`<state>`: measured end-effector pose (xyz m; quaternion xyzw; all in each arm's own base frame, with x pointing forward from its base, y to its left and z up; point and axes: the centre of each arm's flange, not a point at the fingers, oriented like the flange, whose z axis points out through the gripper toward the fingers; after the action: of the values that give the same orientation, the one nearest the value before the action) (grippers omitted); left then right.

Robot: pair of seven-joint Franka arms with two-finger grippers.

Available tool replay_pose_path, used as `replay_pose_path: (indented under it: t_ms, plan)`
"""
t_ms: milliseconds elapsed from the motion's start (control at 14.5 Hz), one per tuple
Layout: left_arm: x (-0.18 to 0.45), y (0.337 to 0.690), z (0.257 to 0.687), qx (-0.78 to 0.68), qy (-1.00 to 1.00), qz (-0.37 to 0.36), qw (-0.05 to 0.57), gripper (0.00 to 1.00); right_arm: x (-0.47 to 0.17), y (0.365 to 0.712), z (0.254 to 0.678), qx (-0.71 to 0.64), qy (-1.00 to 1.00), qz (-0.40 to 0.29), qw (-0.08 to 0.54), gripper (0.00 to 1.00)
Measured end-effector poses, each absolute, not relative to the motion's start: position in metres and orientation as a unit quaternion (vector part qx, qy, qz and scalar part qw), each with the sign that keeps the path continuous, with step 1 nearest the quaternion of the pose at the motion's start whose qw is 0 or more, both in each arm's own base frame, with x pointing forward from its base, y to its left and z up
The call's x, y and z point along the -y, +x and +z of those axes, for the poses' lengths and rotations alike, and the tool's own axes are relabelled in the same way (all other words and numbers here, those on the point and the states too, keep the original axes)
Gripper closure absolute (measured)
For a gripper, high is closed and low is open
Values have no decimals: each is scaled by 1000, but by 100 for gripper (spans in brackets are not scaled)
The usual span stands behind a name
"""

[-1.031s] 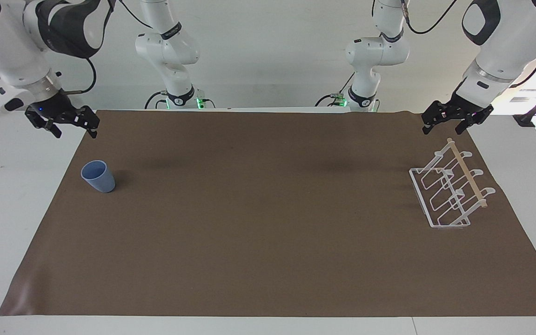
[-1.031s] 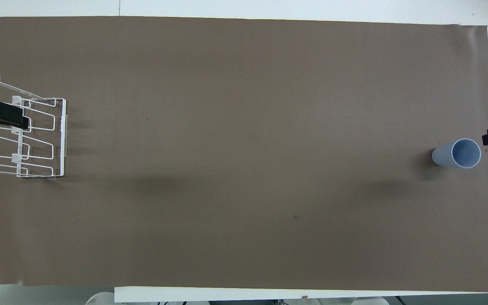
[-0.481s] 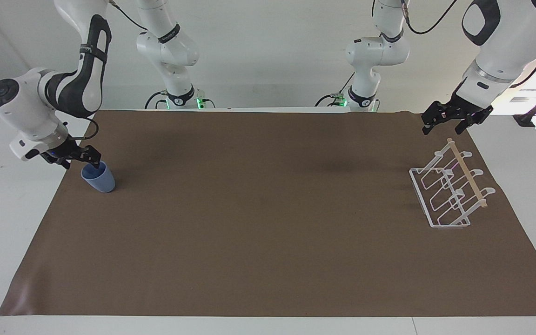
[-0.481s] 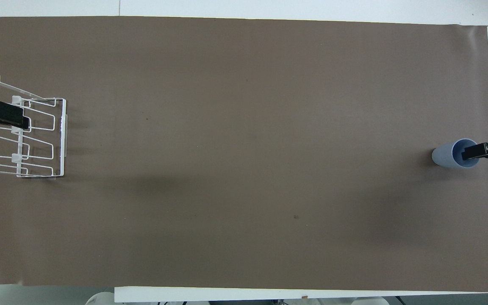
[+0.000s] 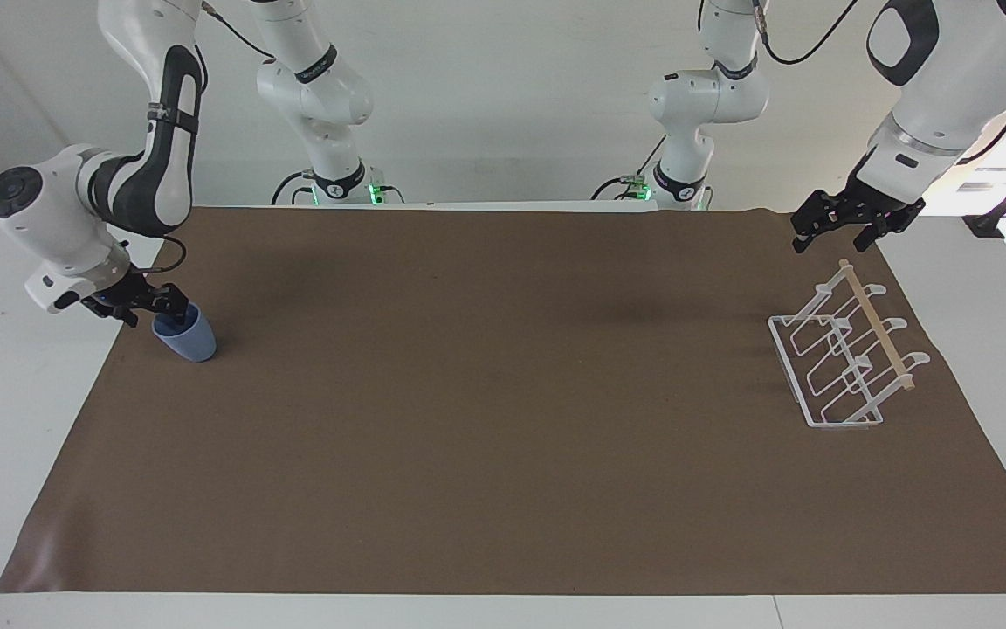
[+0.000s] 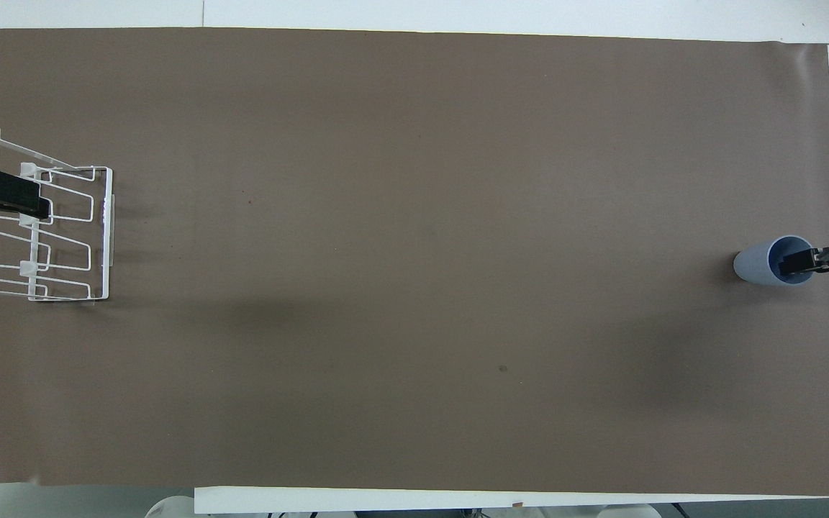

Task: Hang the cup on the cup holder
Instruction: 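Move the right gripper to the blue cup and grasp it, then carry the cup with the right gripper while the left gripper reaches it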

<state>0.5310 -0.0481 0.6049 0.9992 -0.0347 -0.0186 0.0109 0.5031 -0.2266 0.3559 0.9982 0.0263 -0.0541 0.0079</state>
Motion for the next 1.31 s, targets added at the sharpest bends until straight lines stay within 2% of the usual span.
replay_pose_path:
  t_ms: [69, 344, 481, 688, 825, 1031, 1306]
  plan:
    - [48, 531, 605, 34, 999, -19, 11, 0, 225, 504, 356, -28, 998, -54, 8, 32]
    - [49, 527, 595, 17, 999, -35, 9, 0, 215, 508, 356, -38, 998, -54, 8, 77]
    - [51, 525, 587, -20, 999, -44, 7, 0, 199, 514, 356, -53, 997, -54, 9, 95]
    - [50, 523, 586, -69, 997, -46, 4, 0, 187, 518, 360, -64, 996, -69, 4, 95]
    - [51, 523, 588, -134, 990, -45, 1, 0, 178, 524, 384, -68, 993, -95, -19, 95]
    - [77, 519, 588, -232, 972, -45, -2, 0, 122, 543, 441, -68, 983, -83, -149, 95]
    - [136, 507, 590, -370, 926, -73, 34, 0, 45, 553, 447, -67, 956, -72, -275, 95]
